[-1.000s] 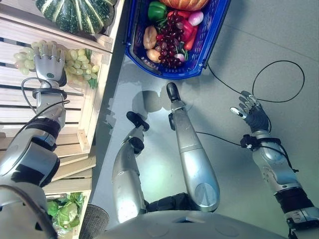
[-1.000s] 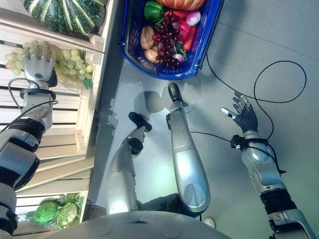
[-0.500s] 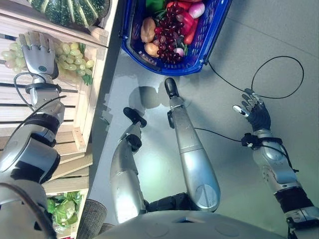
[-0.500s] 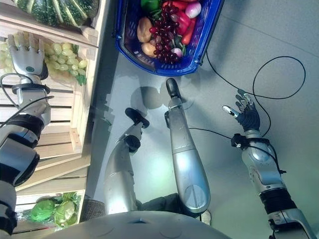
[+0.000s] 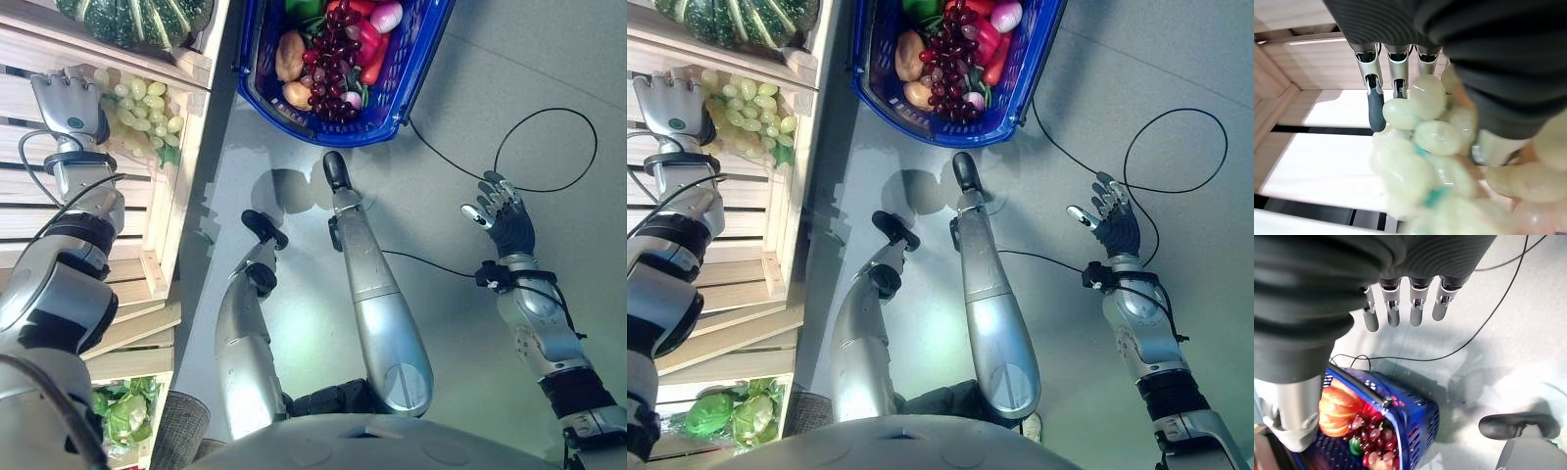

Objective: Pick up fruits and vegetables into the basket

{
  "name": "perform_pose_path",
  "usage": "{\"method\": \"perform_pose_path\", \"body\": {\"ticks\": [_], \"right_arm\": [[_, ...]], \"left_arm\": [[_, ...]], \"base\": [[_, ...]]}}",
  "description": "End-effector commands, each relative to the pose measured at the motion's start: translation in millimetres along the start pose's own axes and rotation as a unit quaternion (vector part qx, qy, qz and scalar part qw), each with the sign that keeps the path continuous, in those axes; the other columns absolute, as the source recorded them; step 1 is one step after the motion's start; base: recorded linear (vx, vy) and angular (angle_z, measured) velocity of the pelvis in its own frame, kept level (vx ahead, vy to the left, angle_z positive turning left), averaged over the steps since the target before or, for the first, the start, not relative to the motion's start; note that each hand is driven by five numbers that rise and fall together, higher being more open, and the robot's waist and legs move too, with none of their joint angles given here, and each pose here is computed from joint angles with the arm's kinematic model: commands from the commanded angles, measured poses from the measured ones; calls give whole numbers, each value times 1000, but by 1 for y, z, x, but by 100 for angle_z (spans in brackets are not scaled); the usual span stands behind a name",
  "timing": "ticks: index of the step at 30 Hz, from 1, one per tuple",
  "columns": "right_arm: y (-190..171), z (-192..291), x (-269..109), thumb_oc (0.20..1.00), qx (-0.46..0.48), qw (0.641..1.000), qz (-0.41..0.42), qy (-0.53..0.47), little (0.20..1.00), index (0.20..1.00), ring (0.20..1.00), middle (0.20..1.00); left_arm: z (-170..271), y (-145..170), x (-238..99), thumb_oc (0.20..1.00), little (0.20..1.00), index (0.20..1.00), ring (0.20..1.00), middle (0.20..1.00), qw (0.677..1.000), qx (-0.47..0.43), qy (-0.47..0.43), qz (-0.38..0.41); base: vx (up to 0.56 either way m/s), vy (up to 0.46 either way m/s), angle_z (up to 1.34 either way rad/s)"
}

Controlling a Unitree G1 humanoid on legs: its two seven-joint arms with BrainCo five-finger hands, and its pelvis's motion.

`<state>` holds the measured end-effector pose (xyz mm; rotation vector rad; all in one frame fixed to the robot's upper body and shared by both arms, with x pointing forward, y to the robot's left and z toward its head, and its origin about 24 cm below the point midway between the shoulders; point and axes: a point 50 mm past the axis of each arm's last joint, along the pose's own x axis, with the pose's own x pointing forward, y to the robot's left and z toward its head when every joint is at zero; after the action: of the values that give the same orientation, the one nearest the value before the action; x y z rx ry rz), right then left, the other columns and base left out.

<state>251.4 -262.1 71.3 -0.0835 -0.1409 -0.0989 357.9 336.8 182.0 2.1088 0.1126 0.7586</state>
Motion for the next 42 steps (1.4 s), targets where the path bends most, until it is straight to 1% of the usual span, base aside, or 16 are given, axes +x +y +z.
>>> {"method": "perform_pose_path", "body": {"ticks": [1,4,6,8,12,14,16,20,24,28,32,33,35,39,40,42], "right_arm": [[11,14,-4,1000,7,997,61,-54,1000,1000,1000,1000],[21,29,-6,1000,-6,990,110,-93,1000,1000,1000,1000],[27,38,-7,1000,-24,985,126,-111,1000,1000,1000,1000],[30,47,-6,1000,-52,982,130,-127,1000,1000,1000,1000],[35,63,-3,1000,-73,975,145,-149,1000,1000,1000,1000],[38,69,-2,1000,-72,974,151,-152,1000,1000,1000,1000],[40,74,0,1000,-68,973,161,-151,1000,1000,1000,1000],[48,83,5,1000,-68,969,193,-142,1000,1000,1000,1000],[52,91,7,1000,-72,965,209,-140,1000,1000,1000,1000],[43,102,7,1000,-135,962,177,-160,1000,1000,1000,1000],[47,117,6,1000,-164,948,184,-200,1000,1000,1000,1000],[50,120,6,1000,-161,946,192,-205,1000,1000,1000,1000],[64,127,7,1000,-161,934,237,-211,1000,1000,1000,1000],[83,127,9,1000,-159,927,281,-193,1000,1000,1000,1000],[93,126,11,1000,-166,921,302,-183,1000,1000,1000,1000],[101,125,13,1000,-169,915,323,-174,1000,1000,1000,1000]], "left_arm": [[-47,-33,-18,200,200,200,200,200,997,37,51,-47],[-44,-35,-22,200,200,200,200,200,999,31,29,-31],[-41,-35,-25,200,200,200,200,200,999,30,7,-16],[-38,-34,-29,200,200,200,200,200,1000,21,-12,0],[-33,-36,-38,200,200,200,200,200,999,-15,-44,6],[-31,-39,-43,200,200,200,200,200,997,-66,-48,-18],[-26,-44,-48,200,200,200,200,200,988,-130,-50,-69],[-11,-51,-62,200,200,200,200,200,953,-247,-64,-165],[-8,-47,-65,200,200,200,200,200,939,-276,-85,-189],[-20,-31,-64,200,200,200,200,200,945,-265,-112,-153],[-24,-10,-64,200,200,200,200,200,952,-255,-135,-106],[-24,-4,-64,200,200,200,200,200,953,-253,-141,-92],[-25,14,-61,200,200,200,200,200,955,-244,-157,-53],[-25,36,-57,200,200,200,200,200,956,-230,-184,-14],[-22,49,-55,200,200,200,200,200,954,-224,-201,2],[-21,57,-54,200,200,200,200,200,952,-219,-213,14]], "base": [[0,0,0],[0,0,0],[-12,23,6],[-2,30,10],[4,17,1],[14,21,6],[39,30,9],[65,43,3],[68,60,6],[40,94,2],[71,66,2],[100,55,0],[79,42,2],[93,13,10],[124,-8,5],[105,-19,11]]}}
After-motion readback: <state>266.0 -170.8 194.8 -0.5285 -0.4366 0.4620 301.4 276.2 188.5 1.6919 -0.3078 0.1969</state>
